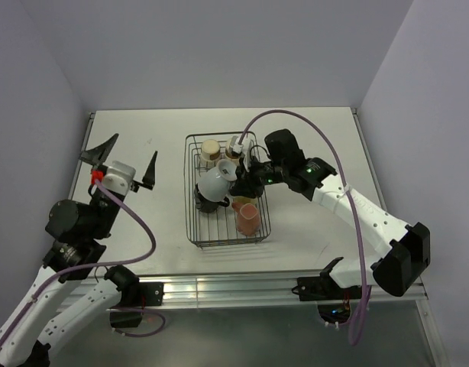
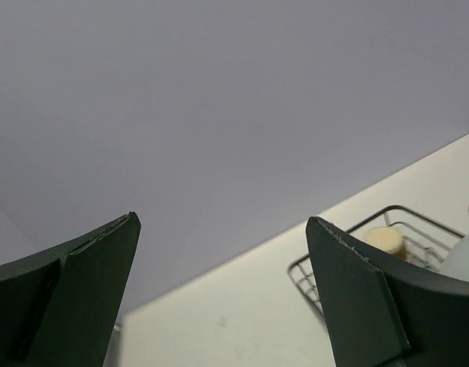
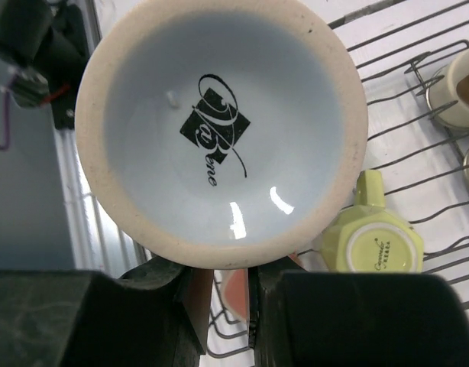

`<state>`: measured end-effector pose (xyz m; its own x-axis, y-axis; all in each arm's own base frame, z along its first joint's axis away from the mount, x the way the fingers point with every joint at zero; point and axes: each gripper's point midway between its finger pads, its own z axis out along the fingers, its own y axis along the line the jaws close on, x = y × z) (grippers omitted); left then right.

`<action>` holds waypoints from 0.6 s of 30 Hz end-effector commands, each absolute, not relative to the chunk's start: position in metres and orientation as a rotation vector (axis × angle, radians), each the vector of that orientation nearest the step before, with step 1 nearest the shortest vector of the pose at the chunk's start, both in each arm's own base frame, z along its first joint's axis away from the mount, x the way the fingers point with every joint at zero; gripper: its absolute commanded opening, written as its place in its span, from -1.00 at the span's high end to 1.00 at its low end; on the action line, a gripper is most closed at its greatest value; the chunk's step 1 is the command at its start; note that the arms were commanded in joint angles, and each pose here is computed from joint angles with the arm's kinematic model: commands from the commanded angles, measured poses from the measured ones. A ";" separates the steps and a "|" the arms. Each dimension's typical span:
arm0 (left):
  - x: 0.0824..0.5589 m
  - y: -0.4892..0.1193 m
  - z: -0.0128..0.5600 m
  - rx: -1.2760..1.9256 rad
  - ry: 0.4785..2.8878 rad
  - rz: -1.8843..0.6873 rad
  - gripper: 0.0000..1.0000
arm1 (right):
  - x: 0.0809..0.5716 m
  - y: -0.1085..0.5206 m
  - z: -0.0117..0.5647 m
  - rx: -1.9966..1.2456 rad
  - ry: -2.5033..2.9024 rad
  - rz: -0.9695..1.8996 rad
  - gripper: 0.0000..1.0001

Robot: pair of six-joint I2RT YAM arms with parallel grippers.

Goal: Load the cups into the dish rack

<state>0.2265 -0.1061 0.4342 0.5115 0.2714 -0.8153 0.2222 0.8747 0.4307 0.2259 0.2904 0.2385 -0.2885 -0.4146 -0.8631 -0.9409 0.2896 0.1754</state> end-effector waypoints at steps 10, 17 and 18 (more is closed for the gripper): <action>0.257 -0.128 0.366 0.205 1.627 -0.470 -0.99 | 0.228 0.318 0.238 -1.506 1.524 0.815 1.00; 0.268 -0.127 0.379 0.179 1.595 -0.459 -0.99 | 0.215 0.328 0.221 -1.350 1.693 0.839 1.00; 0.268 -0.127 0.382 0.174 1.591 -0.457 -0.99 | 0.216 0.326 0.221 -1.315 1.719 0.826 1.00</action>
<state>0.2733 -0.1262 0.3448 -0.1453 -0.0865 -0.9856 0.3660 0.9208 -0.1348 0.2078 0.3143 0.1903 -0.1292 -0.5478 -0.8266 -0.9860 0.1594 0.0485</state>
